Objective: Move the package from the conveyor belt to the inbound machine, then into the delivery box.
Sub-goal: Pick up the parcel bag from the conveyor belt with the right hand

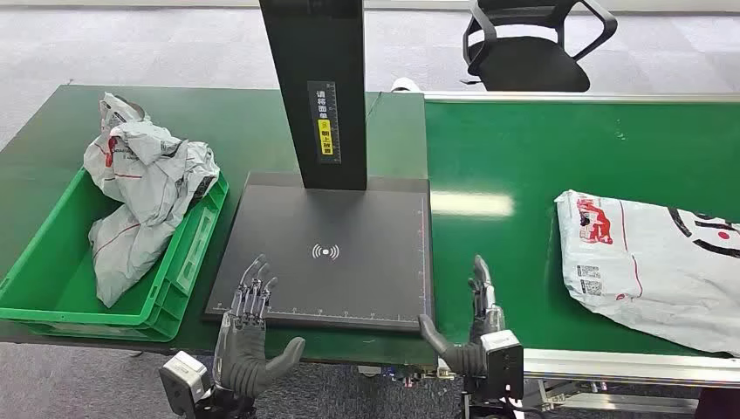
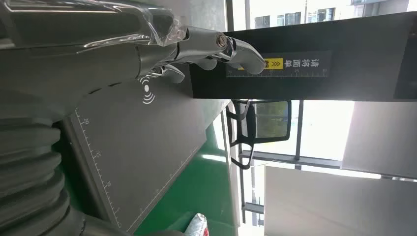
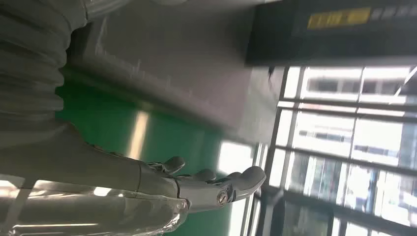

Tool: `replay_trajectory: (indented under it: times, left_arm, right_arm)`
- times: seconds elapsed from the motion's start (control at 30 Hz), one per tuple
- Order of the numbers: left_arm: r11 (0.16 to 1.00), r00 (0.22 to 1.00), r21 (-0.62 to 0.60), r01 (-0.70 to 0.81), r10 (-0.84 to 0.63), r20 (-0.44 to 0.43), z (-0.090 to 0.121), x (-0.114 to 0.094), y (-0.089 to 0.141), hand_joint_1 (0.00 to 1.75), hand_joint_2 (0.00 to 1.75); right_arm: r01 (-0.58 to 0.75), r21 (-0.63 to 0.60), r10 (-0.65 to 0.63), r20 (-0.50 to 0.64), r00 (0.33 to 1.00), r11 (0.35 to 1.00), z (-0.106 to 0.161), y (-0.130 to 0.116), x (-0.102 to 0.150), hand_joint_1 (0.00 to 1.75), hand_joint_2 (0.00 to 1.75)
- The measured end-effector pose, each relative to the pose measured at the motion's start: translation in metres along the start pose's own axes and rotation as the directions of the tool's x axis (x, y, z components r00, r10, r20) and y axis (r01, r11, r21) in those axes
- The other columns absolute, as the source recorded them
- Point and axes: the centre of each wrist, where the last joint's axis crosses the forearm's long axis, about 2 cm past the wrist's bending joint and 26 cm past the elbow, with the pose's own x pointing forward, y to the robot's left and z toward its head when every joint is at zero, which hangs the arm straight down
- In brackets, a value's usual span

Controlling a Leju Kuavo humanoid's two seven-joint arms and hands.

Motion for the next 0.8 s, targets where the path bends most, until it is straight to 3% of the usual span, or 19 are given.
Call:
replay_trajectory:
  times: [0.07, 0.13, 0.23, 0.3, 0.4, 0.47, 0.67, 0.8]
  left_arm:
    - [1.0, 1.0, 0.0, -0.001, 0.001, 0.0, 0.0, 0.0, 0.0, 0.0, 1.75]
    - [1.0, 1.0, 0.001, -0.004, 0.004, 0.001, 0.0, 0.0, 0.0, 0.0, 1.75]
    - [1.0, 1.0, 0.005, -0.012, 0.012, 0.0, -0.001, 0.0, 0.0, 0.0, 1.75]
    - [1.0, 1.0, 0.009, -0.017, 0.017, -0.001, -0.001, 0.0, 0.0, 0.0, 1.75]
    - [1.0, 1.0, 0.011, -0.024, 0.024, 0.001, -0.003, 0.001, 0.0, 0.0, 1.75]
    - [1.0, 1.0, 0.009, -0.027, 0.027, 0.003, -0.004, 0.001, -0.001, 0.0, 1.75]
    - [1.0, 0.999, 0.005, -0.031, 0.031, 0.007, -0.007, 0.002, -0.001, 0.0, 1.75]
    - [0.999, 0.999, 0.0, -0.044, 0.044, 0.009, -0.012, 0.0, 0.001, 0.0, 1.75]
  right_arm:
    - [-0.08, -0.029, 0.079, -0.024, 0.997, 0.996, -0.004, -0.012, -0.001, 0.0, 1.75]
    - [-0.264, -0.094, 0.256, -0.087, 0.963, 0.96, -0.014, -0.038, -0.004, 0.0, 1.75]
    - [-0.546, -0.191, 0.51, -0.207, 0.835, 0.816, -0.033, -0.088, -0.009, 0.0, 1.75]
    - [-0.67, -0.234, 0.613, -0.276, 0.74, 0.704, -0.046, -0.12, -0.012, 0.0, 1.75]
    - [-0.778, -0.274, 0.686, -0.367, 0.628, 0.566, -0.059, -0.161, -0.015, 0.0, 1.75]
    - [-0.805, -0.28, 0.684, -0.425, 0.593, 0.524, -0.066, -0.185, -0.017, 0.0, 1.75]
    - [-0.79, -0.253, 0.624, -0.499, 0.601, 0.558, -0.075, -0.221, -0.022, 0.0, 1.75]
    - [-0.665, -0.18, 0.462, -0.589, 0.663, 0.725, -0.084, -0.274, -0.032, 0.0, 1.75]
